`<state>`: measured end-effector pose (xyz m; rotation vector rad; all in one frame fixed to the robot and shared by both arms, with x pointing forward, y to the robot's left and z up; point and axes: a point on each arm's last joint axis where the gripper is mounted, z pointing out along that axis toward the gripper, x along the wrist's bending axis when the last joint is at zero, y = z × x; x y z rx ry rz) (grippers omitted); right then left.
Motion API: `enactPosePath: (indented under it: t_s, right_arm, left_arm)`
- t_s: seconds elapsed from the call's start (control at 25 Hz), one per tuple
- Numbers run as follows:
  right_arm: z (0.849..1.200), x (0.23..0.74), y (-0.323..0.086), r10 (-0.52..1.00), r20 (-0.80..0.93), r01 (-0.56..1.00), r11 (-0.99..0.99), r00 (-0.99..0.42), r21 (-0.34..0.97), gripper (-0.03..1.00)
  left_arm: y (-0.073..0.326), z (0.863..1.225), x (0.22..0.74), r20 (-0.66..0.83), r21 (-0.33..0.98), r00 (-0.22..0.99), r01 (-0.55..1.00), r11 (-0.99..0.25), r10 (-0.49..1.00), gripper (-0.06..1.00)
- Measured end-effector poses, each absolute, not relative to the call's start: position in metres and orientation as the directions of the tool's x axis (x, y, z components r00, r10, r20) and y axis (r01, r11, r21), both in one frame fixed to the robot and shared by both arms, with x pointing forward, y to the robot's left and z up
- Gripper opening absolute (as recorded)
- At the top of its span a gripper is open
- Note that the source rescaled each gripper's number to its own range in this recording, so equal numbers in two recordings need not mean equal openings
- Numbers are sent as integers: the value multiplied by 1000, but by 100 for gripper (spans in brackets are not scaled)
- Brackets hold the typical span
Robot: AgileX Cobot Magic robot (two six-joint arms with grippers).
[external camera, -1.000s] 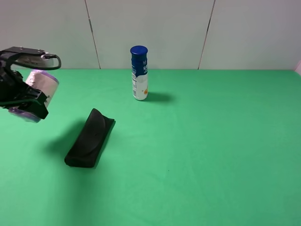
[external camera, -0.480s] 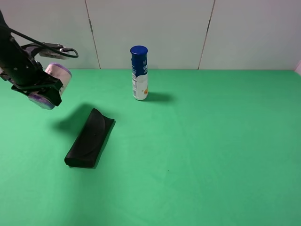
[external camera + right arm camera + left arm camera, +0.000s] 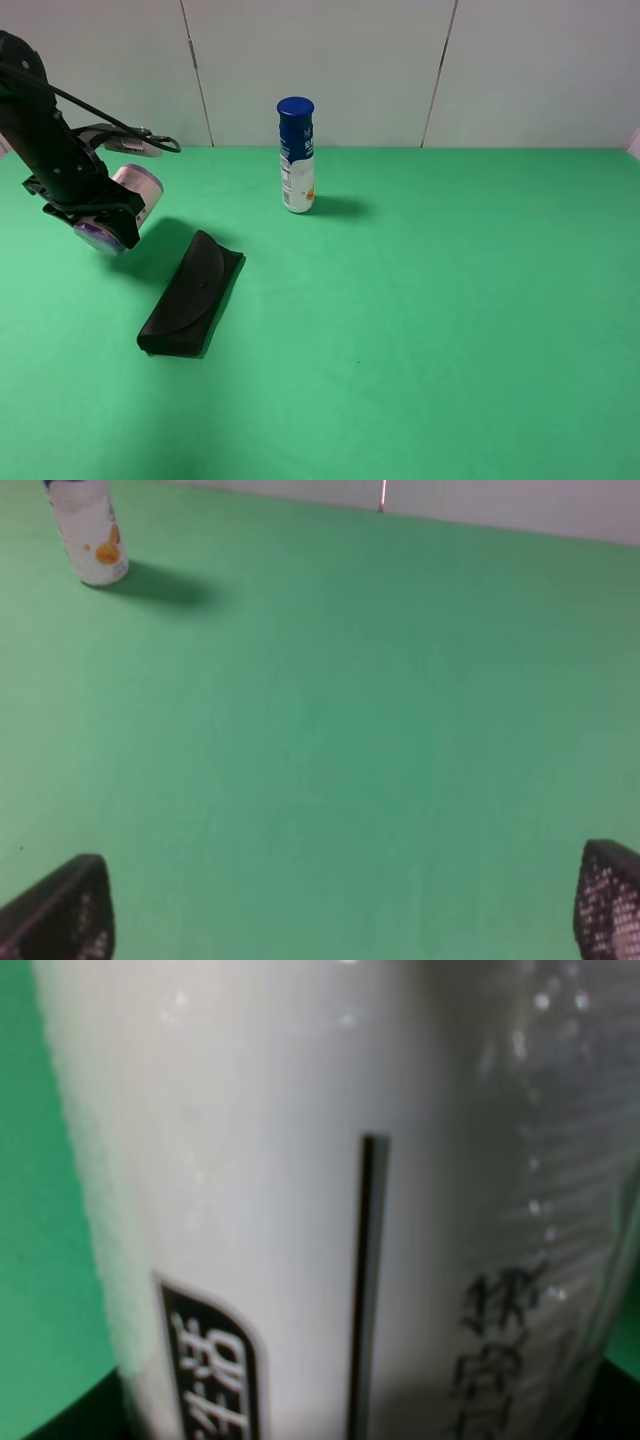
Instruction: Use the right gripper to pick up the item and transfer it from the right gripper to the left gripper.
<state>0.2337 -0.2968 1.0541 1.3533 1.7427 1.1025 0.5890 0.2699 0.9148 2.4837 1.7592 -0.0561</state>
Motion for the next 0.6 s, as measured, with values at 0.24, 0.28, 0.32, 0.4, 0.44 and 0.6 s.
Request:
enactPosePath:
  t_s: [0.24, 0.28, 0.32, 0.4, 0.44, 0.6]
  right_arm:
    - [1054, 234, -297, 970, -5, 411, 108, -245, 905, 100]
    - [1054, 234, -297, 970, -5, 411, 108, -245, 905, 100]
    - [1054, 234, -297, 970, -5, 411, 108, -245, 905, 100]
    - [1054, 234, -297, 970, -5, 411, 108, -245, 905, 100]
    - [1054, 234, -297, 970, -5, 411, 108, -245, 905, 100]
    - [1054, 234, -297, 970, -5, 411, 108, -245, 905, 100]
  left_arm:
    - [270, 909, 589, -89, 45, 332, 943, -330, 939, 0]
    - [270, 909, 589, -89, 44, 332, 943, -330, 939, 0]
    - [270, 908, 589, -90, 41, 332, 943, -330, 939, 0]
    - [270, 905, 589, -93, 32, 331, 944, -330, 939, 0]
    - [270, 904, 589, -94, 28, 331, 944, -330, 939, 0]
    - [270, 902, 589, -94, 24, 331, 943, -331, 939, 0]
